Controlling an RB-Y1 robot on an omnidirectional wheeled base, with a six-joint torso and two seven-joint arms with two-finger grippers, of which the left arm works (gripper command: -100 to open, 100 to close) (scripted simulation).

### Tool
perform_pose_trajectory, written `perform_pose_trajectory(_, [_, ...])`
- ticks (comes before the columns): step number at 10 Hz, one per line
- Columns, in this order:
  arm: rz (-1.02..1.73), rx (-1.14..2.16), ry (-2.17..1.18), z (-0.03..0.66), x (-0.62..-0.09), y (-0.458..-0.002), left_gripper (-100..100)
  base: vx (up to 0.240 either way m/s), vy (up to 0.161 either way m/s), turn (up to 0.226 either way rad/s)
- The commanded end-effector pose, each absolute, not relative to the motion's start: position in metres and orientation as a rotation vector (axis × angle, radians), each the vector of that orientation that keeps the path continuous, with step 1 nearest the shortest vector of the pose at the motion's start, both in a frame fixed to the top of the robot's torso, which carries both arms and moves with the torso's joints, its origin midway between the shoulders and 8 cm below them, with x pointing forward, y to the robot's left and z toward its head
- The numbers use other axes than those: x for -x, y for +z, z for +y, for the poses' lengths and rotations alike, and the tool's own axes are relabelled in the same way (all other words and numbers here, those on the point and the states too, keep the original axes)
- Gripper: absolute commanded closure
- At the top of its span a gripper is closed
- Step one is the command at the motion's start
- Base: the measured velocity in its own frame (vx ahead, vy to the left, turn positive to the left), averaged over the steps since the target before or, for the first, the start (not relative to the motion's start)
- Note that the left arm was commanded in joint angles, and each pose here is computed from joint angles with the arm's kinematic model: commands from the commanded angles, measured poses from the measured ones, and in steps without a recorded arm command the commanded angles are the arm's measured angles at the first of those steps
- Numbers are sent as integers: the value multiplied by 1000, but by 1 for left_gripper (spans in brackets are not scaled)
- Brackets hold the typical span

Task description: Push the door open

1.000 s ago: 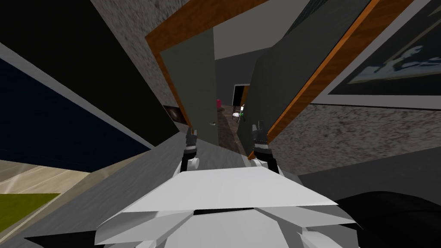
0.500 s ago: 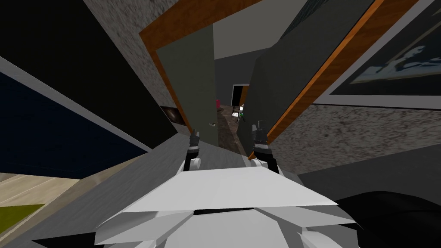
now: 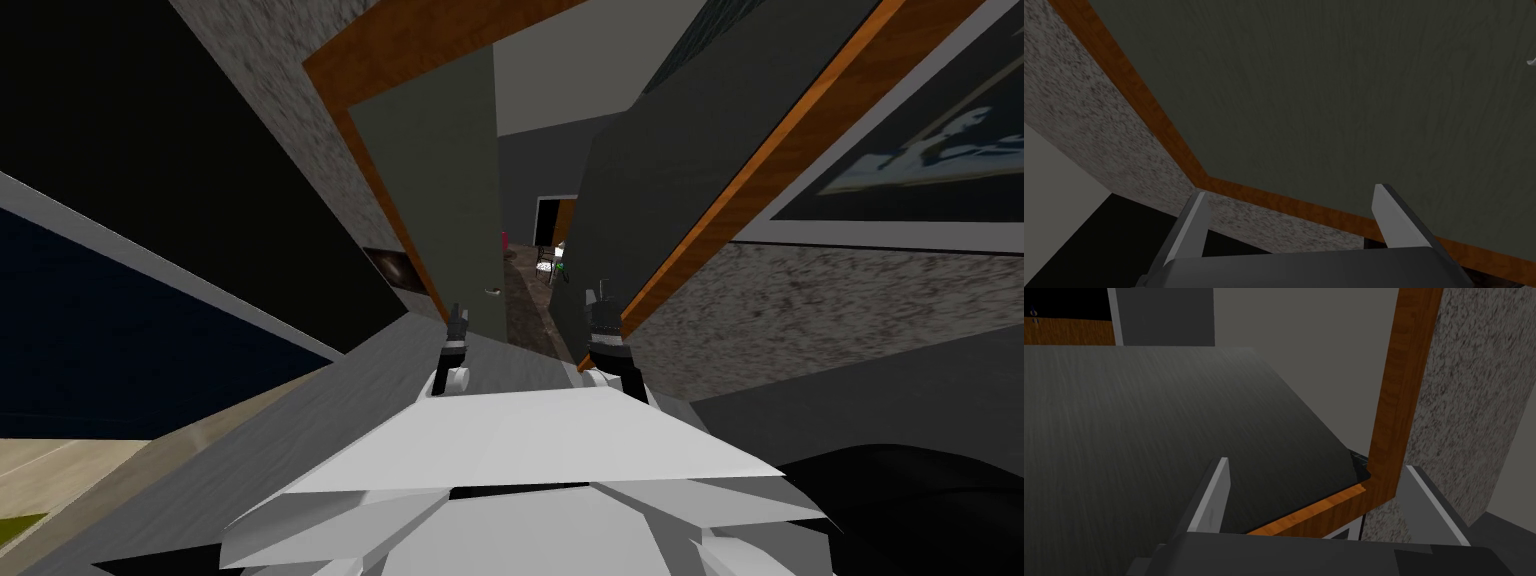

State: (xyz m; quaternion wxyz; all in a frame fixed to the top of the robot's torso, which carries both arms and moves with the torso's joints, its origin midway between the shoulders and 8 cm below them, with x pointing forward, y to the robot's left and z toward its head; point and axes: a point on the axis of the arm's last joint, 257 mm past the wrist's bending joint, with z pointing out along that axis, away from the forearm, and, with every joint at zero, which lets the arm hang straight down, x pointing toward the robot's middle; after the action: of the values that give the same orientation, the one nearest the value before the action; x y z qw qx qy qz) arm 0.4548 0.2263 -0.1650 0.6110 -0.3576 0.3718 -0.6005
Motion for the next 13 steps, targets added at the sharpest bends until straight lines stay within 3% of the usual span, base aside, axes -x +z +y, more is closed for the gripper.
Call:
perform_pose_trajectory(1, [882,840,-1386,222,-461,-178,-100,50,41,-45])
perform_pose_trajectory(13, [1053,949,-1375,193,-485,-266,-100,55,50,-55])
